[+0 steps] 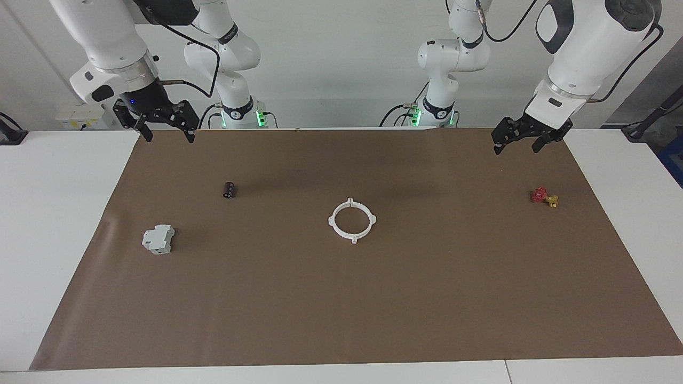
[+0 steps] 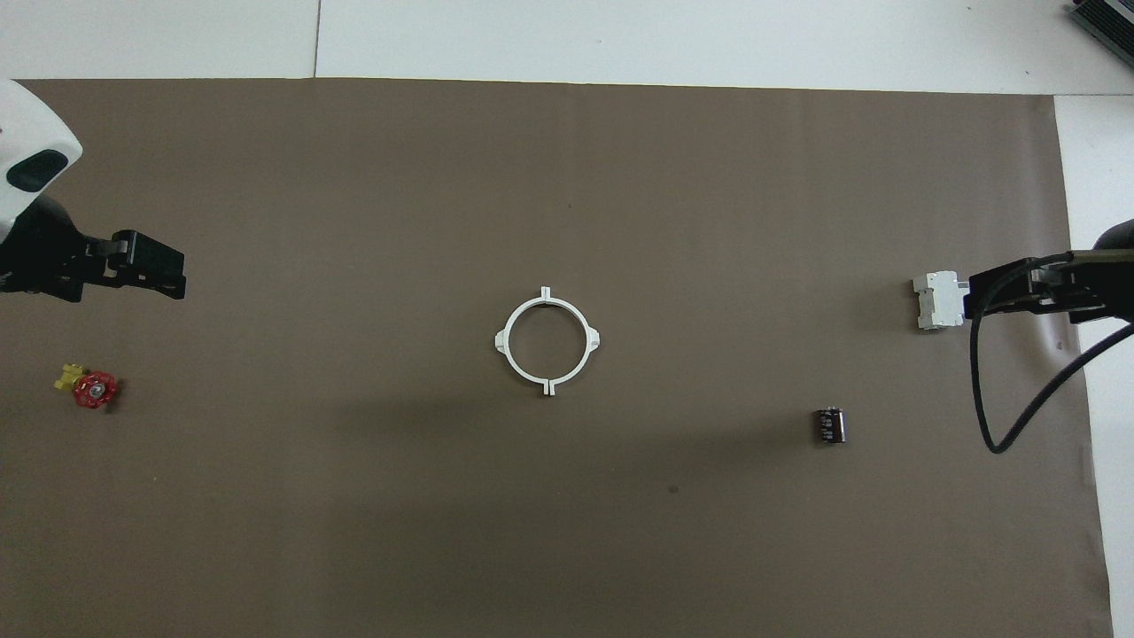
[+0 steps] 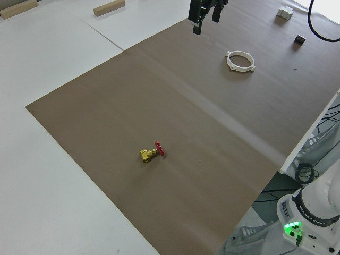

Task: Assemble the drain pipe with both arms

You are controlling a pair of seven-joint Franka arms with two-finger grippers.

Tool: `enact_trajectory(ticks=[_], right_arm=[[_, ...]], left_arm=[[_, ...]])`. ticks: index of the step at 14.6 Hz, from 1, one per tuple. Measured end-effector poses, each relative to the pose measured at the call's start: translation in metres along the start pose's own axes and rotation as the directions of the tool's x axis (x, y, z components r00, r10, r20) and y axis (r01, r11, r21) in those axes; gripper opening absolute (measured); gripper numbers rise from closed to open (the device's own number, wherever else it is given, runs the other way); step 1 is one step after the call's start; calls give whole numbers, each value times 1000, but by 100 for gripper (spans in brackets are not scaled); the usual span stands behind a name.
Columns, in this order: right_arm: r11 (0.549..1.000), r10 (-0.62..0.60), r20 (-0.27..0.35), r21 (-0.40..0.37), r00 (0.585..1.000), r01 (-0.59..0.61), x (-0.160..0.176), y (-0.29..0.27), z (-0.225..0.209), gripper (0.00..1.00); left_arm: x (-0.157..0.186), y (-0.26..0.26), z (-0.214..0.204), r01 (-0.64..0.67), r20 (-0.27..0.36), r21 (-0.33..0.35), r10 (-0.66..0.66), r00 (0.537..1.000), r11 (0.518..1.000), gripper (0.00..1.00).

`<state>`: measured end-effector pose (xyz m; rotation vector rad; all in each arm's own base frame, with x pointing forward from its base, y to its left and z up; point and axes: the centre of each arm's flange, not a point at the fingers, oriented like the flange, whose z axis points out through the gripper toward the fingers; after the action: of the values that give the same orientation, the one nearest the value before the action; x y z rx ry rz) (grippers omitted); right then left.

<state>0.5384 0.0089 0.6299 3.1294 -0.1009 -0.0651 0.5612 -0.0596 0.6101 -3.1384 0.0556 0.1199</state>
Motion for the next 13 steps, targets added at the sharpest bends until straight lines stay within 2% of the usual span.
enact_trajectory(ticks=[10, 13], right_arm=[[1000, 0, 0, 0, 1000, 0, 0, 0, 0, 100], [1000, 0, 0, 0, 1000, 0, 0, 0, 0, 100]], left_arm=[[1, 0, -1, 0, -9, -1, 0, 1000, 1000, 100], [5, 2, -2, -3, -47, -3, 2, 999, 1000, 100]])
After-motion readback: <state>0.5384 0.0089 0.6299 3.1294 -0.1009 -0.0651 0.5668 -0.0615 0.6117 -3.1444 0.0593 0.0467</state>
